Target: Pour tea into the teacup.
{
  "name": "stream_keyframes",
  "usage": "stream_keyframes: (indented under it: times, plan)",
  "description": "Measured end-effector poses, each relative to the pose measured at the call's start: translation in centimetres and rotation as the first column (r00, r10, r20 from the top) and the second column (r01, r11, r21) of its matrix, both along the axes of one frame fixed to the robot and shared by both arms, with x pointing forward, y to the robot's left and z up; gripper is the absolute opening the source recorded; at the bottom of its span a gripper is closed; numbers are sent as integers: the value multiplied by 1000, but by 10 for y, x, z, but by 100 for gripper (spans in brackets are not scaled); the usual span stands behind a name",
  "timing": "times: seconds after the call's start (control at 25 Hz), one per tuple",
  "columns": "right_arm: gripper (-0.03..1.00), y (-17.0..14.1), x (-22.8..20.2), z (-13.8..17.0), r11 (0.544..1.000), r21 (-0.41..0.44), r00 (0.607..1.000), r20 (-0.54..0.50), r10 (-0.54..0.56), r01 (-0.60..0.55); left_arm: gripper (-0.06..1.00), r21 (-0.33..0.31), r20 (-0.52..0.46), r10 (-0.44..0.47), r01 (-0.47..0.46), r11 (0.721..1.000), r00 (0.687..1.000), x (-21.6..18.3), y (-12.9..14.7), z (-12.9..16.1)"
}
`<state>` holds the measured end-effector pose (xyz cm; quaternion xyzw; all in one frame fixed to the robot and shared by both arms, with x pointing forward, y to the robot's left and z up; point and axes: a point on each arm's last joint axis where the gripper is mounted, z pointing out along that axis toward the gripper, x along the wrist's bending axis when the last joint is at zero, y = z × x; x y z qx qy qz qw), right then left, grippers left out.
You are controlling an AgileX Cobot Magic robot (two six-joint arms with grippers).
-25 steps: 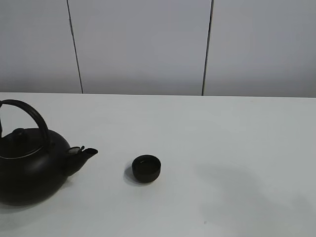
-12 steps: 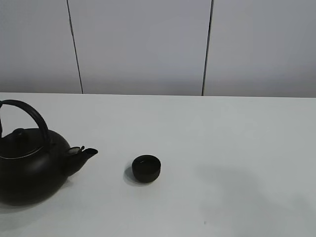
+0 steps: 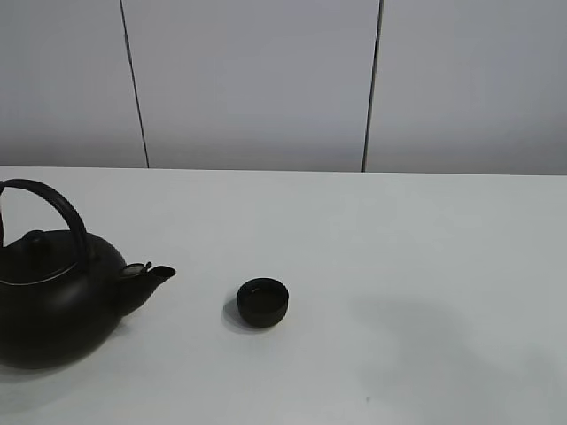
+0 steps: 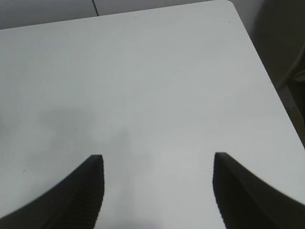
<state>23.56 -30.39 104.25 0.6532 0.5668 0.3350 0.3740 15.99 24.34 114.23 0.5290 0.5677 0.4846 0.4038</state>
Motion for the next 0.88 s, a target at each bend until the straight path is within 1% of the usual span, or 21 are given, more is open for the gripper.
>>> stream_keyframes:
  times: [0.08, 0.16, 0.28, 0.36, 0.52, 0.72, 0.88]
  plan:
    - [45, 0, 0, 0, 1000, 1, 1000, 0, 1, -1, 31, -15, -61, 7, -8, 1000, 998, 11, 7, -12]
    - [45, 0, 0, 0, 1000, 1, 1000, 0, 1, -1, 31, -34, -119, -7, 3, 999, 993, 21, 13, -25]
    - [45, 0, 0, 0, 1000, 1, 1000, 0, 1, -1, 31, -45, -210, -11, 1, 999, 978, 35, 24, -46]
    - [45, 0, 0, 0, 1000, 1, 1000, 0, 1, -1, 31, -53, -231, -14, 2, 999, 973, 43, 29, -56]
    - [45, 0, 0, 0, 1000, 1, 1000, 0, 1, -1, 31, -69, -258, -54, 37, 997, 965, 56, 35, -72]
    - [45, 0, 0, 0, 1000, 1, 1000, 0, 1, -1, 31, -81, -321, -138, 118, 990, 937, 63, 41, -91]
    - [45, 0, 0, 0, 1000, 1, 1000, 0, 1, -1, 31, -76, -330, -191, 176, 981, 924, 68, 44, -98]
